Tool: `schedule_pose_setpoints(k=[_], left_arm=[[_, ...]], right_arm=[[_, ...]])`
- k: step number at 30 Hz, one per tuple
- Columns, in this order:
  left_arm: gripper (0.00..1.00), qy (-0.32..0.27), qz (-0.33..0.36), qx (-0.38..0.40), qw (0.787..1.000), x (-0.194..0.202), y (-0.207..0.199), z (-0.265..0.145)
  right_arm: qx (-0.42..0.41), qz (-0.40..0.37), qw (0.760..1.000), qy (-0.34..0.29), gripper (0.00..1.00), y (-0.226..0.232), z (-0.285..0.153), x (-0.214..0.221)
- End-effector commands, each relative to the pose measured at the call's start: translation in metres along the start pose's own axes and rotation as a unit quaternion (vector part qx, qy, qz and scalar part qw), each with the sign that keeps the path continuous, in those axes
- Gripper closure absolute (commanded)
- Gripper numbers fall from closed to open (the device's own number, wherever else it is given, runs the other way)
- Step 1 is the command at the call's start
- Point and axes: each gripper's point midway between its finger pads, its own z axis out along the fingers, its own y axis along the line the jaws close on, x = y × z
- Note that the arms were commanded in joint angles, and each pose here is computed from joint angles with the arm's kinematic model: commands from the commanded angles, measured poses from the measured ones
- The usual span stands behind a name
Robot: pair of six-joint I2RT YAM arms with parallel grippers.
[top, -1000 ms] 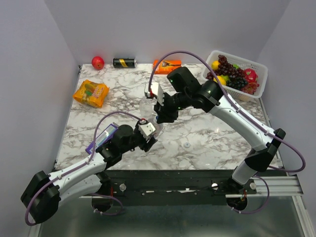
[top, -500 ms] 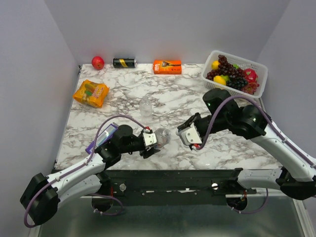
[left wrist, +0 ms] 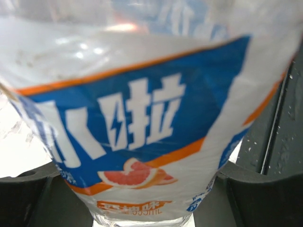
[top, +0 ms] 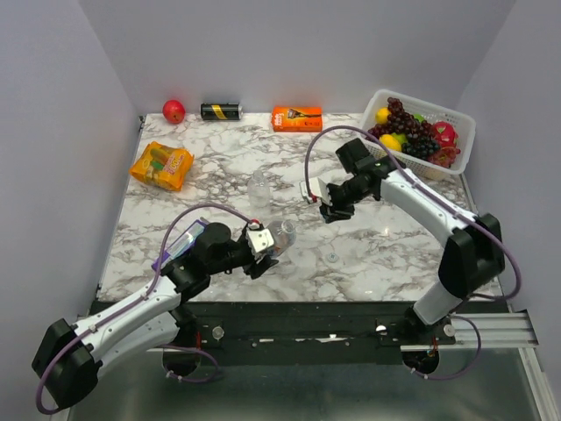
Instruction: Screw on the bottle caps
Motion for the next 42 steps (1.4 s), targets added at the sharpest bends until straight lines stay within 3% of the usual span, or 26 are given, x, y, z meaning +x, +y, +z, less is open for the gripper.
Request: schedule_pose_setpoints(k=[1,10,16,20,25,27,30,35,42], left_arm=[[1.0,-0.022,-0.04,-0.049,0.998,-0.026,0.02,0.0],[1.0,-0.032,-0.049,-0.089,0.994,-0.042,0.041,-0.007],[1.0,-0.036,-0.049,-0.091,0.994,-0.046,0.042,-0.012],[1.0,-0.031,-0.045,-0.088,0.995,-0.043,0.041,-0.015],[1.0,-0.046,-0.046,-0.098,0.993,-0.051,0.047,-0.019],[1.0,-0.049,-0.051,-0.099,0.993,-0.052,0.047,-0.02],[1.0,-0.048,-0.052,-0.1,0.993,-0.05,0.047,-0.02],[1.0,-0.045,-0.052,-0.098,0.993,-0.048,0.047,-0.019],[1.0,-0.049,-0.055,-0.098,0.992,-0.048,0.049,-0.017]], right_arm=[[-0.012,0.068,0.997,0.028,0.79,-0.005,0.044,0.037],[-0.024,0.106,0.991,0.072,0.68,-0.005,0.087,0.089],[-0.018,0.128,0.989,0.077,0.46,-0.001,0.1,0.104],[0.003,0.121,0.991,0.059,0.34,-0.008,0.082,0.087],[-0.007,0.07,0.997,0.022,0.33,0.015,0.049,0.06],[-0.031,0.014,0.999,0.007,0.34,0.038,0.043,0.056],[-0.088,-0.042,0.995,0.021,0.35,0.081,0.045,0.07],[-0.101,-0.122,0.986,0.052,0.31,0.105,0.062,0.088],[-0.114,-0.103,0.987,0.046,0.32,0.098,0.078,0.08]])
